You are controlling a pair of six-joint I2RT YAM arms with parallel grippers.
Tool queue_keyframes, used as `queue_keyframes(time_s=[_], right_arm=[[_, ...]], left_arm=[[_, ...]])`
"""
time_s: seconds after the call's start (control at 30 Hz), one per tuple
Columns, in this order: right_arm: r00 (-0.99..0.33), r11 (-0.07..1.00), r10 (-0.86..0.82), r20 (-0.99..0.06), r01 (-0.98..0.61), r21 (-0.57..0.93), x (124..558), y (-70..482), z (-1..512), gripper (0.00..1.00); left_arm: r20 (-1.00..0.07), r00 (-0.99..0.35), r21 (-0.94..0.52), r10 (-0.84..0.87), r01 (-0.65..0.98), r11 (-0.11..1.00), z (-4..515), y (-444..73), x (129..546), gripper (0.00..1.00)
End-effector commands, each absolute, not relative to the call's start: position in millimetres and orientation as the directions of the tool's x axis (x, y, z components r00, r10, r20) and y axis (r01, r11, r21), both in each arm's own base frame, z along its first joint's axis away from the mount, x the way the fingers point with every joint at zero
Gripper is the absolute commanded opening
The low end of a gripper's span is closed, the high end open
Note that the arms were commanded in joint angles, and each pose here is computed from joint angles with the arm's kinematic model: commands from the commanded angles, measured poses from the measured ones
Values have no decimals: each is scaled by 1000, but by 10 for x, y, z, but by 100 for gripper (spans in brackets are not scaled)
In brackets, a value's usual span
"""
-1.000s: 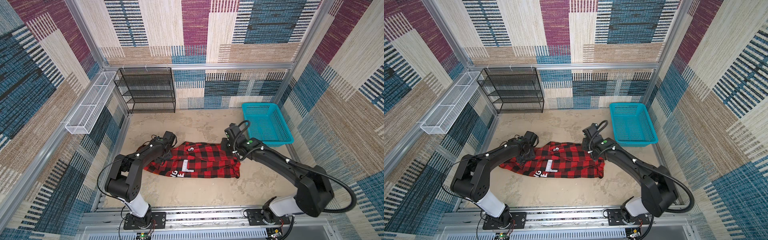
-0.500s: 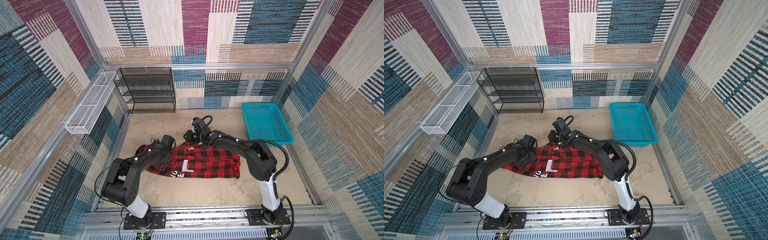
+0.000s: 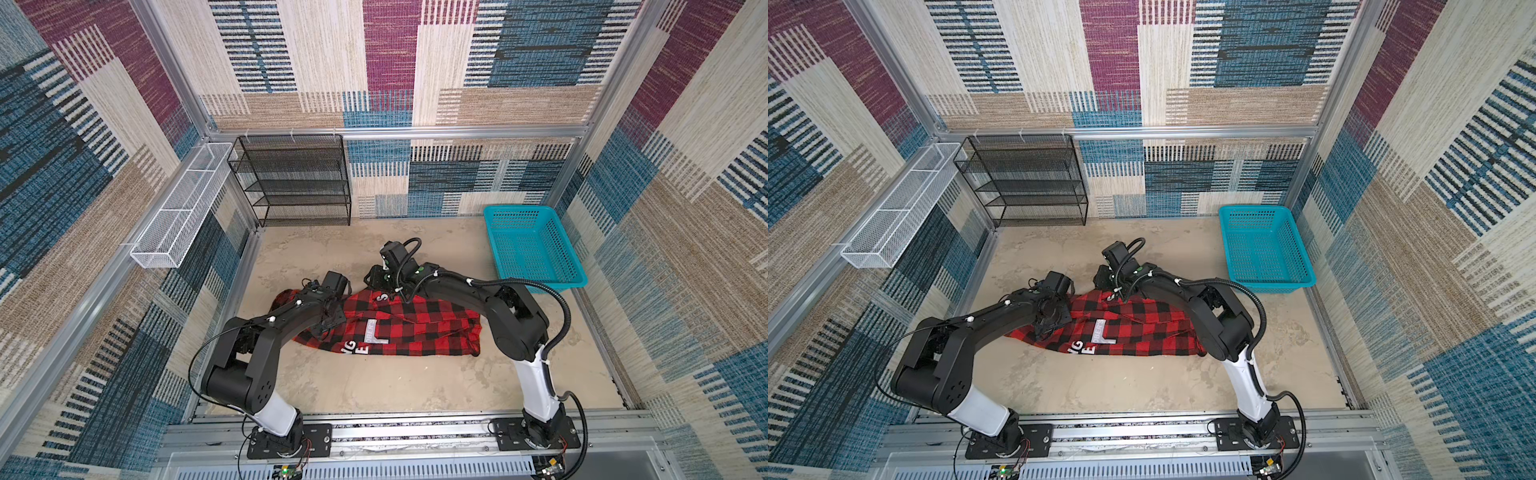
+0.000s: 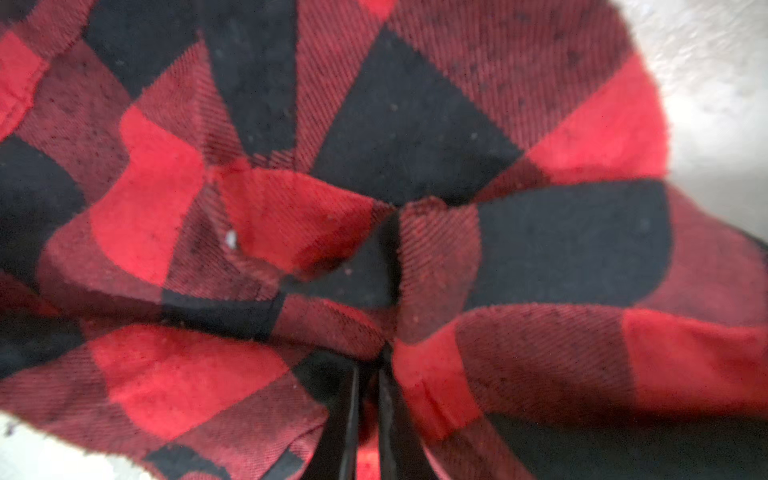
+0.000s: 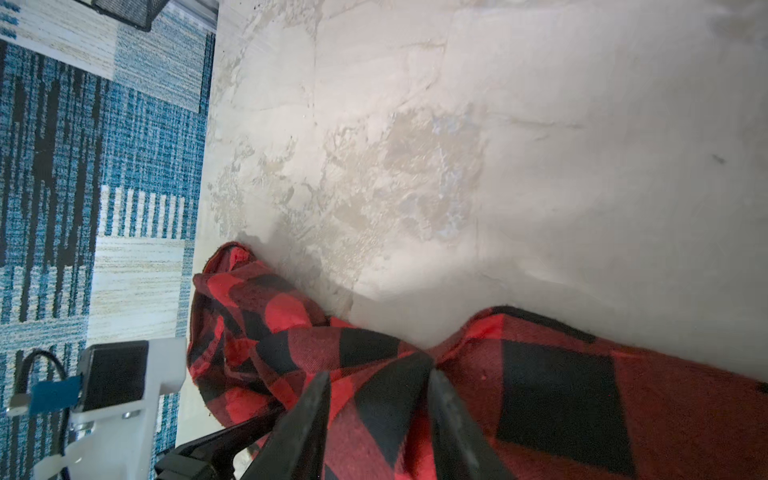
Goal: Fold and stack the long sleeve shirts
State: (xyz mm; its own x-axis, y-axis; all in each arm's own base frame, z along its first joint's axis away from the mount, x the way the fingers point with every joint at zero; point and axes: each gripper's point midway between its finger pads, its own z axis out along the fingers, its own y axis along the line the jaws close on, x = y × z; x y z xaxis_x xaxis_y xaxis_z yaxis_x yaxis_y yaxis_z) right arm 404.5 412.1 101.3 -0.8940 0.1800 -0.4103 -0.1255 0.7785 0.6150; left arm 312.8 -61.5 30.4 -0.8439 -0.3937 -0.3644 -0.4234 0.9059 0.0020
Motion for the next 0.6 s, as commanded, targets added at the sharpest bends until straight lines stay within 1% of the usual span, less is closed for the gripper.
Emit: queue_keyframes(time_s=[0.0,0.13,0.27,0.3,0.43,0.5,0.57], right_arm=[[-897,768,196,-395,-110,631,4023,4130,1006,44],[-909,759,189,-371,-105,642,4033,4202,925,44],[-909,733,187,-371,-123,670,4057,4288,907,44],[-905,715,189,-382,-140,685,4106,4359,1007,44],[-911,704,184,-368,-139,696,4142,4437,949,44],[-910,694,186,-369,-144,705,4161,4469,946,41],[-910,684,182,-372,-154,713,4179,4513,948,35]], left_arm=[[-365,-835,-19,-412,-436,900,316,-635,3129,13],[-372,-832,-14,-411,-438,899,337,-616,3116,13],[-373,-832,-14,-411,-438,899,342,-609,3104,12],[-373,-832,-13,-410,-437,899,340,-607,3100,12],[-367,-835,-7,-410,-438,899,313,-599,3077,11],[-368,-834,-8,-411,-439,898,310,-593,3069,10],[-365,-836,-8,-410,-438,899,303,-595,3055,10]])
